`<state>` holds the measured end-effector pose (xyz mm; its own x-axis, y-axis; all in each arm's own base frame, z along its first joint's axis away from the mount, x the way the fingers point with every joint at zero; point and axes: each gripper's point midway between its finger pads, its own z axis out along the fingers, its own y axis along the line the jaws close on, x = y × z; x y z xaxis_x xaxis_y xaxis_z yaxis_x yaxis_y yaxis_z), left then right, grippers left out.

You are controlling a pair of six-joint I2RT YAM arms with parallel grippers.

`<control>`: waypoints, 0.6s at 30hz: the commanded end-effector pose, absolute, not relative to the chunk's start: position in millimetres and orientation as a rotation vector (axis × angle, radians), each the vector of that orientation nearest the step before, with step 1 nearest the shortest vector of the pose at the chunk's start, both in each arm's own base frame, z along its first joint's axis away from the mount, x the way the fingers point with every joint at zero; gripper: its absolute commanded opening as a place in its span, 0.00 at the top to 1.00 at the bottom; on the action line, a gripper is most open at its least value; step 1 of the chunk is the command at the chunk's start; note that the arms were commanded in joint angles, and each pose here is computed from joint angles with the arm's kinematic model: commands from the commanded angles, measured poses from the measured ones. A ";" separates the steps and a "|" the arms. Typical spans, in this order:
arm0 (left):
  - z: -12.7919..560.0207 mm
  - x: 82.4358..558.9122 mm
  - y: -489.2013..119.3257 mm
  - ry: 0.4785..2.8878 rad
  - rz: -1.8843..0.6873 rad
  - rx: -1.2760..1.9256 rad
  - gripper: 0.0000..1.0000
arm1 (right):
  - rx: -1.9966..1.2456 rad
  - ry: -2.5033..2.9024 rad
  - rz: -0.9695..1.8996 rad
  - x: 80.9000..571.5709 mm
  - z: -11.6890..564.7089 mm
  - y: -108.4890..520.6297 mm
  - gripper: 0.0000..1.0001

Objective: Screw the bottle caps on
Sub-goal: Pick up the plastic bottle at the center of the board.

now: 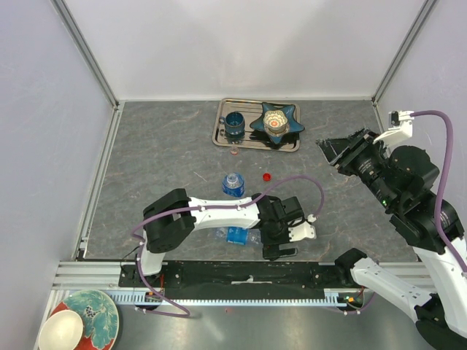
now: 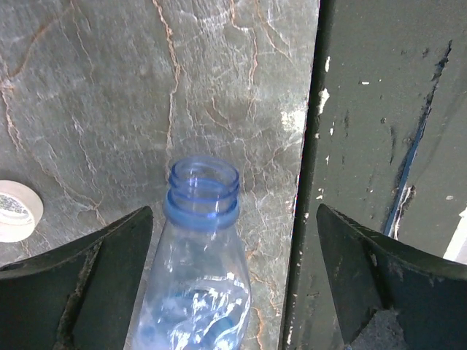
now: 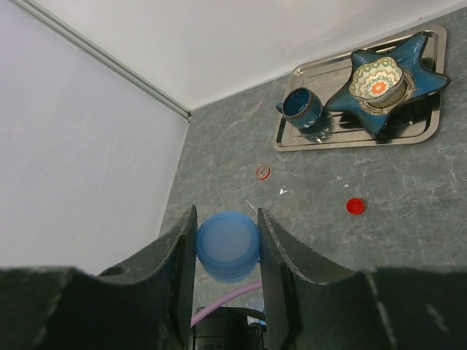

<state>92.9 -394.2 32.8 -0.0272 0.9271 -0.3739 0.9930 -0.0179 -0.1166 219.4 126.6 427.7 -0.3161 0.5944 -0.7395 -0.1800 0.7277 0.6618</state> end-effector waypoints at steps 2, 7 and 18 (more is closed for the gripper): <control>62.5 87.3 -397.5 1.980 -0.601 2.037 0.01 | 0.329 1.714 0.790 220.9 428.4 124.8 0.82; 80.7 97.2 -374.5 1.934 -0.476 2.052 0.01 | 0.327 1.713 0.792 221.4 429.4 125.4 0.82; 85.7 82.2 -296.6 1.871 -0.390 2.166 0.01 | 0.327 1.748 0.790 224.9 416.3 130.0 0.86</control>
